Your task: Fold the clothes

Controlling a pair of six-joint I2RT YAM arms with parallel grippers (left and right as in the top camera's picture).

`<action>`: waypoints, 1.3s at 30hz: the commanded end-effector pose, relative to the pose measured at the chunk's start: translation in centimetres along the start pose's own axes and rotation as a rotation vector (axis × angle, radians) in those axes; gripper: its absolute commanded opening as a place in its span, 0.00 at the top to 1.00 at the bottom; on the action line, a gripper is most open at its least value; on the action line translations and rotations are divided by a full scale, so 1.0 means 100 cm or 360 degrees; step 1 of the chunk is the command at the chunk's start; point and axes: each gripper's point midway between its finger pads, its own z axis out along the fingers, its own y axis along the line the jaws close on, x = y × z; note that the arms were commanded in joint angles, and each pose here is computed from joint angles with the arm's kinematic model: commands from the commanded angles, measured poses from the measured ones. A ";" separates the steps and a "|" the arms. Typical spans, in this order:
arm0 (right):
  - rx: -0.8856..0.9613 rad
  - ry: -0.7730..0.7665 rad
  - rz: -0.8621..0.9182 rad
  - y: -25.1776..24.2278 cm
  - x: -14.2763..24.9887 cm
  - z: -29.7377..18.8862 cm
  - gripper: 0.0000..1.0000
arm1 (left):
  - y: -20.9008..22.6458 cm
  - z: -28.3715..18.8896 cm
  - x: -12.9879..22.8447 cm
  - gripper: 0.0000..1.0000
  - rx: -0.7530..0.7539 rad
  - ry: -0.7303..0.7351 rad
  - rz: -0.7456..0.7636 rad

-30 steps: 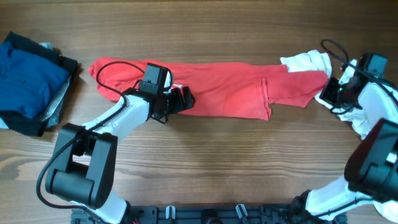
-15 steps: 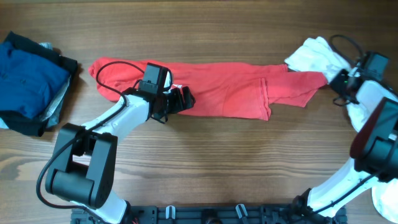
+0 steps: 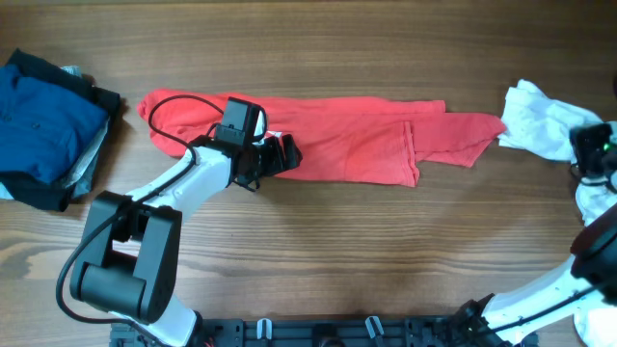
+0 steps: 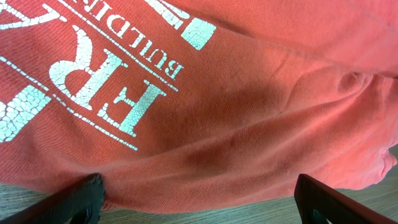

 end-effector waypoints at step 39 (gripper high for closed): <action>-0.0257 0.0119 -0.0683 0.145 0.023 -0.050 0.34 | 0.068 0.020 0.022 0.00 -0.0352 0.0044 -0.0123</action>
